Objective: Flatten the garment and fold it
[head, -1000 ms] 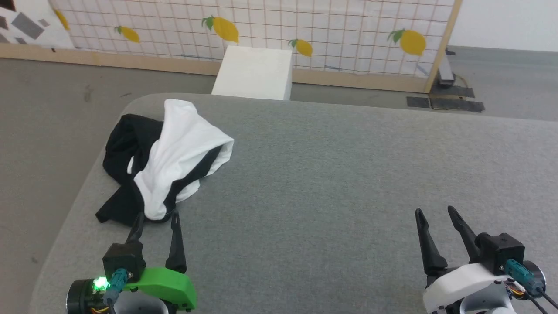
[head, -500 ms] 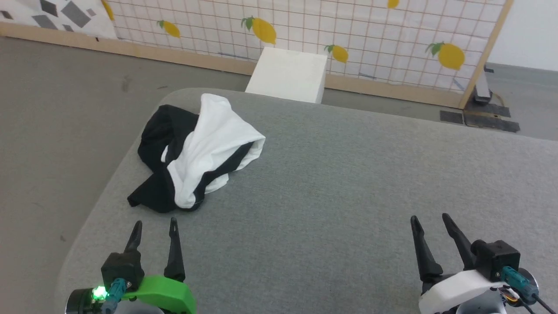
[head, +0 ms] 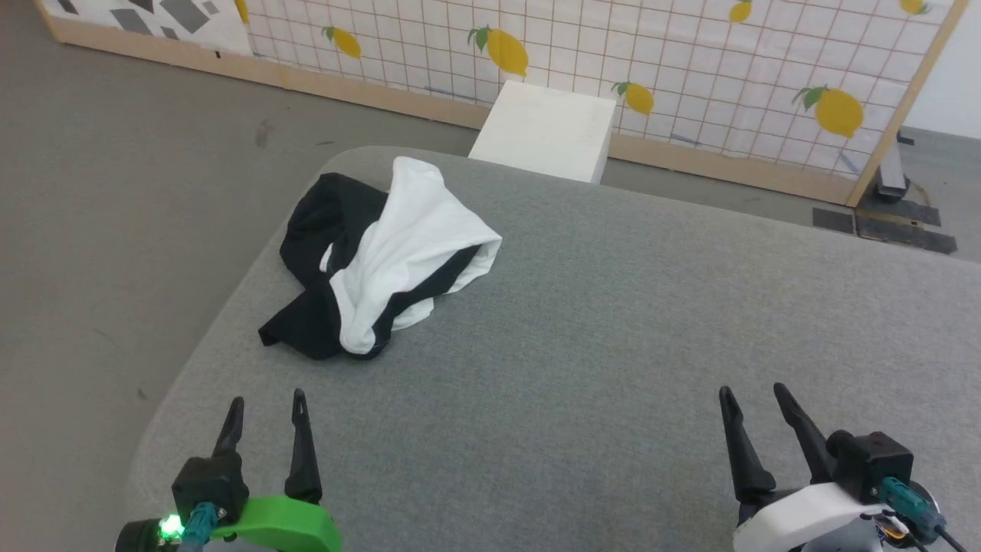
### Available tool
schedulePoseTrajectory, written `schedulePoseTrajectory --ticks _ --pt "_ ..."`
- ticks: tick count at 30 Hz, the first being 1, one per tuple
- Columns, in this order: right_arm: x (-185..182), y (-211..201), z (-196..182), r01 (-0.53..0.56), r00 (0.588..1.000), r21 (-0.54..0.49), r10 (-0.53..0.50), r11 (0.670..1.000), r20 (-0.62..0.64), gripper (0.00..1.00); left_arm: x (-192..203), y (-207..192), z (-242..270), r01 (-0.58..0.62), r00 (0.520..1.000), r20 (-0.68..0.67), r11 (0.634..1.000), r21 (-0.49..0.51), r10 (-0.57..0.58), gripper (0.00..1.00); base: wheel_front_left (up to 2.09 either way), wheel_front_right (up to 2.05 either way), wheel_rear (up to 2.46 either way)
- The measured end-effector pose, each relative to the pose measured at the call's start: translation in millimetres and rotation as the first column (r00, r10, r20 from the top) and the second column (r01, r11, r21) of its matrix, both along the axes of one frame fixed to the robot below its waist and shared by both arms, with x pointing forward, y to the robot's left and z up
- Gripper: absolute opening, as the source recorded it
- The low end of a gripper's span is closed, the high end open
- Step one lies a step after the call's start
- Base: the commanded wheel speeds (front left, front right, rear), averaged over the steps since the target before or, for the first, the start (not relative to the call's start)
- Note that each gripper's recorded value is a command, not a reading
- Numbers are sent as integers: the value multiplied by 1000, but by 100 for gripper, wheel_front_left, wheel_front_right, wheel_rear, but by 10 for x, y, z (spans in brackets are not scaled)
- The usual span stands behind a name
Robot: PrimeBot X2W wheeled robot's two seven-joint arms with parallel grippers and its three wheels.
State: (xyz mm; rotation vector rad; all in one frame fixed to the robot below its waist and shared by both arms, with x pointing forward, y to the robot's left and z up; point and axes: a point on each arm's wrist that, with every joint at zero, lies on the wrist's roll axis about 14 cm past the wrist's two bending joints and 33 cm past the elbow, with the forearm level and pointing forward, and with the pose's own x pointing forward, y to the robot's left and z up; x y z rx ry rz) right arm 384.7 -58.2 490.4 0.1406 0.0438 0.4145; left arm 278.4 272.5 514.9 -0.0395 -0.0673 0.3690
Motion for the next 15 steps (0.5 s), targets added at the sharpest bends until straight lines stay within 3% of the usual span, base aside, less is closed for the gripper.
schedulePoseTrajectory --ticks 15 --pt "-4 186 -85 -48 999 31 49 998 -18 100 -222 133 -48 -77 997 14 997 -22 77 100 0 0 0"
